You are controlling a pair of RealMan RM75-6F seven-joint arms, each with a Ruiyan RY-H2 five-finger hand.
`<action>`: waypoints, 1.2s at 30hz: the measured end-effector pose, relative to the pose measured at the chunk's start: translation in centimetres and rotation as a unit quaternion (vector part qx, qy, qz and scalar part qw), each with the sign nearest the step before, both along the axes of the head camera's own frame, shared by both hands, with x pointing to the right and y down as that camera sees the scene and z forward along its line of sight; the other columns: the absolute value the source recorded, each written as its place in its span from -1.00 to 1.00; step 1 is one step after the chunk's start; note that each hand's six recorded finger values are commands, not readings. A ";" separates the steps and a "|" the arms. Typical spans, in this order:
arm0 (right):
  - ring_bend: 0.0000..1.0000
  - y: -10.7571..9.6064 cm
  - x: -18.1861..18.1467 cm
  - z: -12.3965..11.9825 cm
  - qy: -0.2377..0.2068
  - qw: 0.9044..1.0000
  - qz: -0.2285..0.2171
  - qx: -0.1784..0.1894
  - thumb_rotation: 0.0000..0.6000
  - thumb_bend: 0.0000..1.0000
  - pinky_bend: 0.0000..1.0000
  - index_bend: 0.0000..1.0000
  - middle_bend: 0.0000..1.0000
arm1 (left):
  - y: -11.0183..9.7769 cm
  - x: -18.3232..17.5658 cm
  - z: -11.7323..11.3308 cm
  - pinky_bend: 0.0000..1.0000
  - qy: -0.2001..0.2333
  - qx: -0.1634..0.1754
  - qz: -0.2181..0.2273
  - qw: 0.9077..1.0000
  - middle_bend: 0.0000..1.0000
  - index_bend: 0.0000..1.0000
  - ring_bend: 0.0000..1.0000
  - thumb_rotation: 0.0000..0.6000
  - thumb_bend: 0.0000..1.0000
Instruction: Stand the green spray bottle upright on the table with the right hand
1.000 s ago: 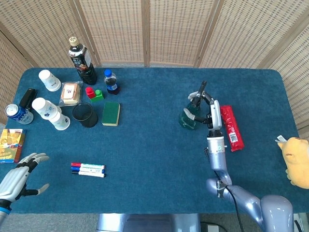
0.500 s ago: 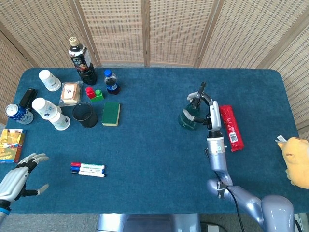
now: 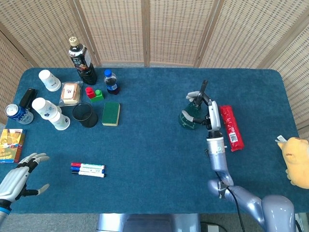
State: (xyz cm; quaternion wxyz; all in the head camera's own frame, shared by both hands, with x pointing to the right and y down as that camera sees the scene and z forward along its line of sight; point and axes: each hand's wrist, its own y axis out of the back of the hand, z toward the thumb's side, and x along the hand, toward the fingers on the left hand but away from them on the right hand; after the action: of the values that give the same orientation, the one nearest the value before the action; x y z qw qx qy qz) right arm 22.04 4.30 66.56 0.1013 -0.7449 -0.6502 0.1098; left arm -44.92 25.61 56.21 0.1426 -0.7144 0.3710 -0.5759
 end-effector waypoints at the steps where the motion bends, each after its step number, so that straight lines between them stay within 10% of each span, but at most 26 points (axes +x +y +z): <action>1: -0.29 0.0 0.0 0.0 0.000 1.000 0.000 0.000 1.00 -0.54 -0.23 -0.26 -0.11 | 0.0 0.0 0.0 -0.98 0.000 0.000 0.000 1.000 -0.71 -0.66 -0.83 1.00 -0.39; 14: -0.33 0.1 0.0 0.3 0.008 1.000 -0.006 -0.004 0.35 -0.54 -0.35 -0.29 -0.14 | 0.0 0.0 0.1 -0.98 0.001 -0.002 0.001 1.000 -0.71 -0.66 -0.83 1.00 -0.39; 36: -0.45 -0.5 0.0 0.9 0.014 1.000 -0.010 -0.019 0.04 -0.54 -0.53 -0.40 -0.22 | 0.1 0.0 0.1 -0.98 0.006 -0.002 0.002 1.000 -0.71 -0.67 -0.83 1.00 -0.39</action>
State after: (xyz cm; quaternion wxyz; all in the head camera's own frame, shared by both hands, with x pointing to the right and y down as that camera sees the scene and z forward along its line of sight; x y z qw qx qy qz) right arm 22.02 3.83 67.42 0.0975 -0.7516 -0.6390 0.1314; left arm -44.90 25.73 56.35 0.1408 -0.7187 0.3691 -0.5721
